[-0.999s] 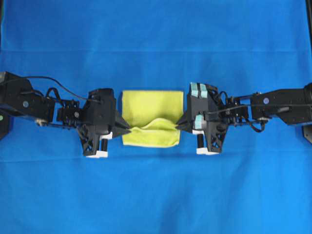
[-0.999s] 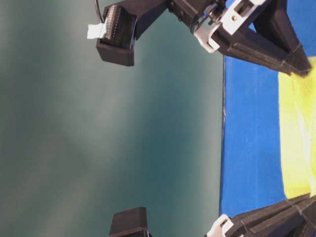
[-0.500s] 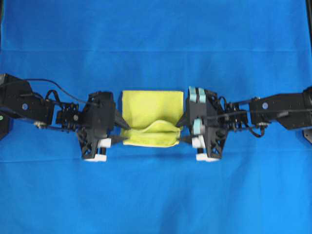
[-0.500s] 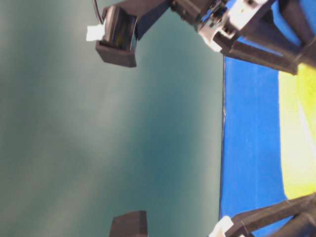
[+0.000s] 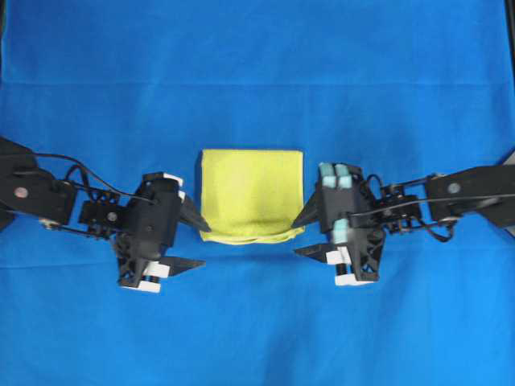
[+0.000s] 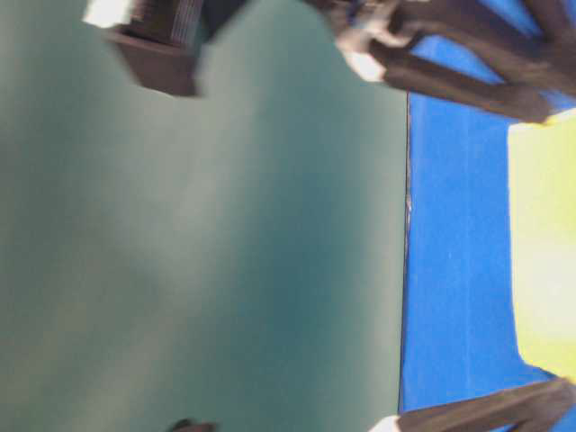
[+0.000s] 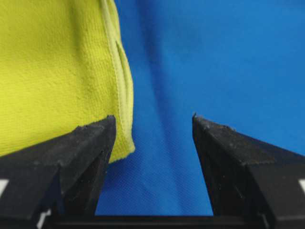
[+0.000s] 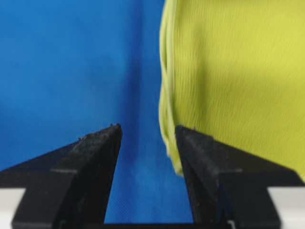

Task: Fold a vertical towel.

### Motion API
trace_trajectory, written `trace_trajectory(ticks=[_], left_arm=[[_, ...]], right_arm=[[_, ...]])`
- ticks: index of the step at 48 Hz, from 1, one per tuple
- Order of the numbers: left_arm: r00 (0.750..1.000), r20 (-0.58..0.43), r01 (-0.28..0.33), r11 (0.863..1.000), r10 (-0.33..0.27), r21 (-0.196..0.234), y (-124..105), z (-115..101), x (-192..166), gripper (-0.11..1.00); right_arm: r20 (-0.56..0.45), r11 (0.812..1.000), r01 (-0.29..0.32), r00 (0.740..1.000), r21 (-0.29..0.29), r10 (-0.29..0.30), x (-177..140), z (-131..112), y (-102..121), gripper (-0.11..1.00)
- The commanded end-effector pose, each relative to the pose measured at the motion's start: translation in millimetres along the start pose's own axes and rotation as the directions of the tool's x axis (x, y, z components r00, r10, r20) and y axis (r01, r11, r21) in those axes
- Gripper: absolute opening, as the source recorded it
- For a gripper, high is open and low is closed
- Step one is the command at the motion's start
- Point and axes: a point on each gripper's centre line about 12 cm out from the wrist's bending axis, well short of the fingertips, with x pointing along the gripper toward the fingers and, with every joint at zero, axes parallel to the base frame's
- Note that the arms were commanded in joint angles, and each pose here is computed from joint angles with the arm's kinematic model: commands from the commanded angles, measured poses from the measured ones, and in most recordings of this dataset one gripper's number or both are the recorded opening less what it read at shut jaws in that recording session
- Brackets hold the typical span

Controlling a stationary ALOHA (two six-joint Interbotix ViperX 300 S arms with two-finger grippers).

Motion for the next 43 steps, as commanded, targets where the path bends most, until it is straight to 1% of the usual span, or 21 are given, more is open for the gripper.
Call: trace_trajectory(ticks=[1,8,13,17,22,27,35,41,43], left_arm=[[0.998,0.069,0.007,1.0,-0.007,0.005,-2.3,26.1,-21.4,0.62],[0.991,0.133,0.012,1.0,-0.012,0.005,-3.4,46.8,-53.9,0.62],[0.981,0.195,0.014,1.0,-0.015,0.006,-3.4,59.5,-78.2,0.62],[0.965,0.262,0.014,1.0,-0.017,0.013,-3.5,71.6,-103.2,0.62],[0.945,0.327,0.008,1.0,-0.013,0.017,-1.6,78.8,-129.2,0.62],[0.928,0.372,-0.006,1.0,0.003,0.006,3.8,77.5,-150.1,0.62],[0.907,0.419,-0.038,0.999,0.043,-0.019,13.7,67.5,-185.8,0.62],[0.892,0.449,-0.055,0.998,0.057,-0.019,15.9,57.4,-209.5,0.62],[0.889,0.455,-0.058,0.998,0.059,-0.015,15.8,51.9,-214.2,0.62]], right_arm=[[0.101,1.0,-0.015,0.995,-0.007,0.016,-23.2,29.9,4.8,0.55],[0.175,0.999,-0.019,0.984,-0.037,0.026,-57.2,51.1,7.5,0.55],[0.217,0.998,-0.019,0.976,-0.054,0.03,-81.0,62.8,8.8,0.55],[0.25,0.998,-0.017,0.968,-0.066,0.033,-98.7,69.7,9.5,0.54],[0.297,0.997,-0.013,0.954,-0.078,0.036,-119.3,77.3,9.7,0.54],[0.334,0.996,-0.001,0.942,-0.088,0.031,-139.5,79.3,7.3,0.54],[0.377,0.994,0.026,0.926,-0.102,0.014,-170.2,72.8,1.7,0.54],[0.419,0.993,0.042,0.908,-0.108,0.007,-195.5,64.7,-1.2,0.53],[0.429,0.993,0.049,0.903,-0.106,0.001,-202.5,58.4,-3.3,0.53]])
